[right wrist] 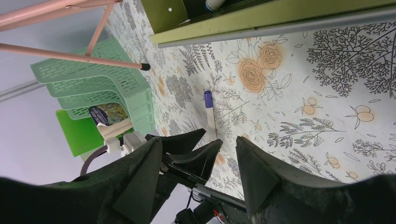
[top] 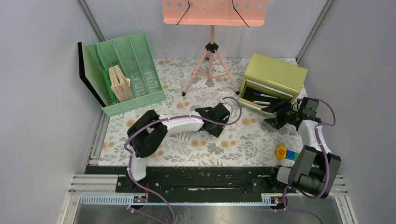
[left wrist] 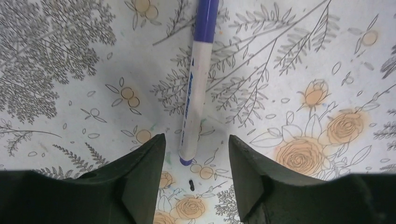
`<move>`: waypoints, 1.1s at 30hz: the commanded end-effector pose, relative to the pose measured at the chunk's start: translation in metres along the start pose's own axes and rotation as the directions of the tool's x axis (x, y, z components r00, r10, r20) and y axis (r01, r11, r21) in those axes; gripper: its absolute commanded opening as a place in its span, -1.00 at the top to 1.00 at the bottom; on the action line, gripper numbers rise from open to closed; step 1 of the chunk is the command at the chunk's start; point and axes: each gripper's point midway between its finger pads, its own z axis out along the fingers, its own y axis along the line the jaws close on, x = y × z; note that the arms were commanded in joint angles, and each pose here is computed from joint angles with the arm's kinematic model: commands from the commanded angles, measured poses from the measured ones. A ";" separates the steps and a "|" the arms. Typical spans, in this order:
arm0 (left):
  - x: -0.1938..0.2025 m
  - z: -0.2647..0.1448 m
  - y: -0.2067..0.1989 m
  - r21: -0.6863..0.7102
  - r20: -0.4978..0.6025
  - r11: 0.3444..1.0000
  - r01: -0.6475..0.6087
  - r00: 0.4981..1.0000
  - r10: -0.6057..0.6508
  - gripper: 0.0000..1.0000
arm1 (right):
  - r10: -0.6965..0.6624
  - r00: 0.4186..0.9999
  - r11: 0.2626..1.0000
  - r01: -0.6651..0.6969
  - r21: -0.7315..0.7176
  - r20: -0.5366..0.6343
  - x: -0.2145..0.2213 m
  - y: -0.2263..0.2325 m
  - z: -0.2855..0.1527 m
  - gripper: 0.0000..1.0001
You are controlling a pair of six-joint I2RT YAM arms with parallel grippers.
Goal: Organize the desk
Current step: Pick up the stationery from the center of the board.
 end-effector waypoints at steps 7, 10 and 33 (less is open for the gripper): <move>-0.026 0.008 -0.004 0.003 0.037 1.000 -0.029 0.999 0.029 0.02 | -0.025 0.999 0.999 0.024 -0.034 -0.028 0.014 0.006 -0.010 -0.34; -0.010 0.017 -0.008 0.028 -0.021 0.999 -0.046 0.999 0.047 0.13 | -0.026 0.999 0.999 0.025 -0.035 -0.036 0.017 0.005 -0.012 -0.34; -0.036 -0.093 -0.007 0.135 0.151 0.986 0.094 0.982 -0.114 0.93 | -0.141 0.989 0.989 0.139 -0.044 -0.047 0.032 0.013 -0.019 -0.99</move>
